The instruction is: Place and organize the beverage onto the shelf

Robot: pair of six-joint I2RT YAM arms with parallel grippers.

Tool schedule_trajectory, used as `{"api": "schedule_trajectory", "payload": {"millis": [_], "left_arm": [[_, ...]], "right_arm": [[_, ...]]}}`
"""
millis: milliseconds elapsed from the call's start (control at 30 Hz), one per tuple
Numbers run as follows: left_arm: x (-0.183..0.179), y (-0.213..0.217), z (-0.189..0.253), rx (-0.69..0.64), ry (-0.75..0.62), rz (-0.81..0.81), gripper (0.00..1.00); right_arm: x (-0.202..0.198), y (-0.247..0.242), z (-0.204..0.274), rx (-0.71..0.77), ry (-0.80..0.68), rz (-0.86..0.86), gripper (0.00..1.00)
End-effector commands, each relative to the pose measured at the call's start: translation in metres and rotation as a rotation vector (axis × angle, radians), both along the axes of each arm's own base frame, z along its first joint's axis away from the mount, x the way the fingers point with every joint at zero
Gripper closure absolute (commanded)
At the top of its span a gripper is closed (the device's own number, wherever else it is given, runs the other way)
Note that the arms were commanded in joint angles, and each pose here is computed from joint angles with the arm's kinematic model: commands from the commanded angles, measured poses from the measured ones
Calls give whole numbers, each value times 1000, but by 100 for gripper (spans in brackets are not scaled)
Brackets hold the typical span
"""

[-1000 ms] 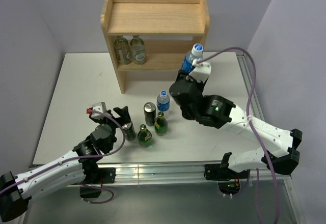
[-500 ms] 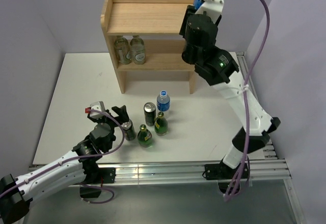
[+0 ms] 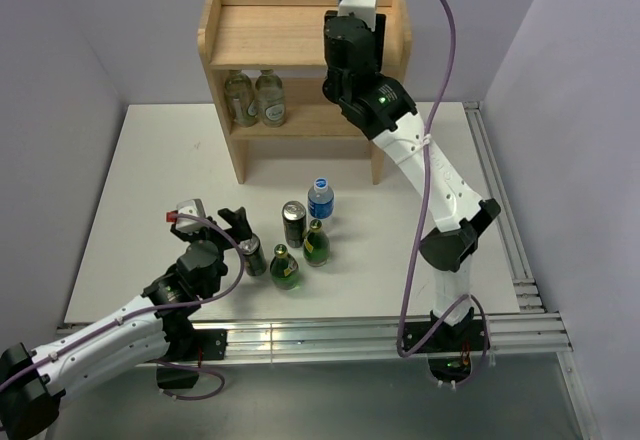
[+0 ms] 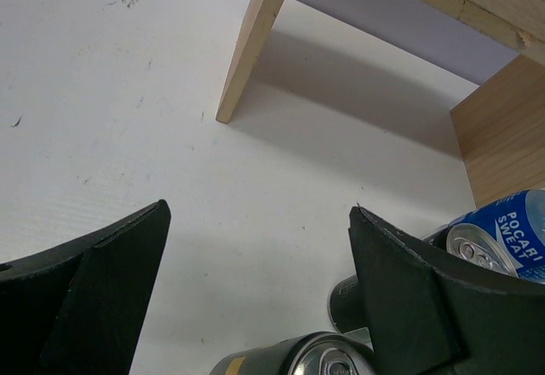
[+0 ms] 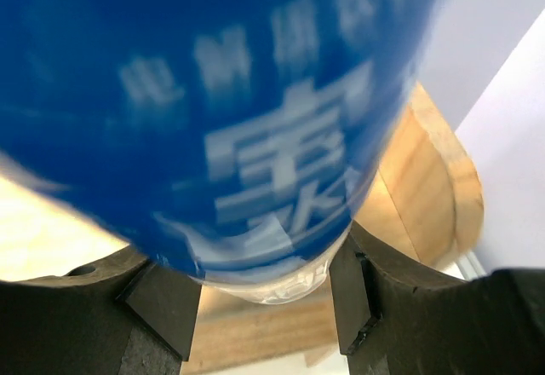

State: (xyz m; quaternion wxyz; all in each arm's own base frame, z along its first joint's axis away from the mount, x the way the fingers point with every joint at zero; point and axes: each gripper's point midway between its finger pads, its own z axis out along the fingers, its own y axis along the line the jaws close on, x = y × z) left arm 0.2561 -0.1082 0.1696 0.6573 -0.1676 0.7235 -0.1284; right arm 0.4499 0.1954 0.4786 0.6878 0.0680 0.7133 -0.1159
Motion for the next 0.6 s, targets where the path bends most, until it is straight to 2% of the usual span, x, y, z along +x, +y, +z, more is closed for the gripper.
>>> {"api": "schedule_trajectory", "payload": {"millis": [0,433,500,567], "left_arm": [[0,0,5,-35,-16,-1,7],[2,-3,4,-26,-6,-2,7],[2,-3,3,-23,-3,-2,7],[3,-2,3,-22,-4,1,7]], "right_arm": [[-13,-36,78,169,-222,-37,100],[26,-67,32,223,-147,-84,99],[29,-68,28,226,-138,-91,91],[30,-70,24,223,-132,-101,78]]}}
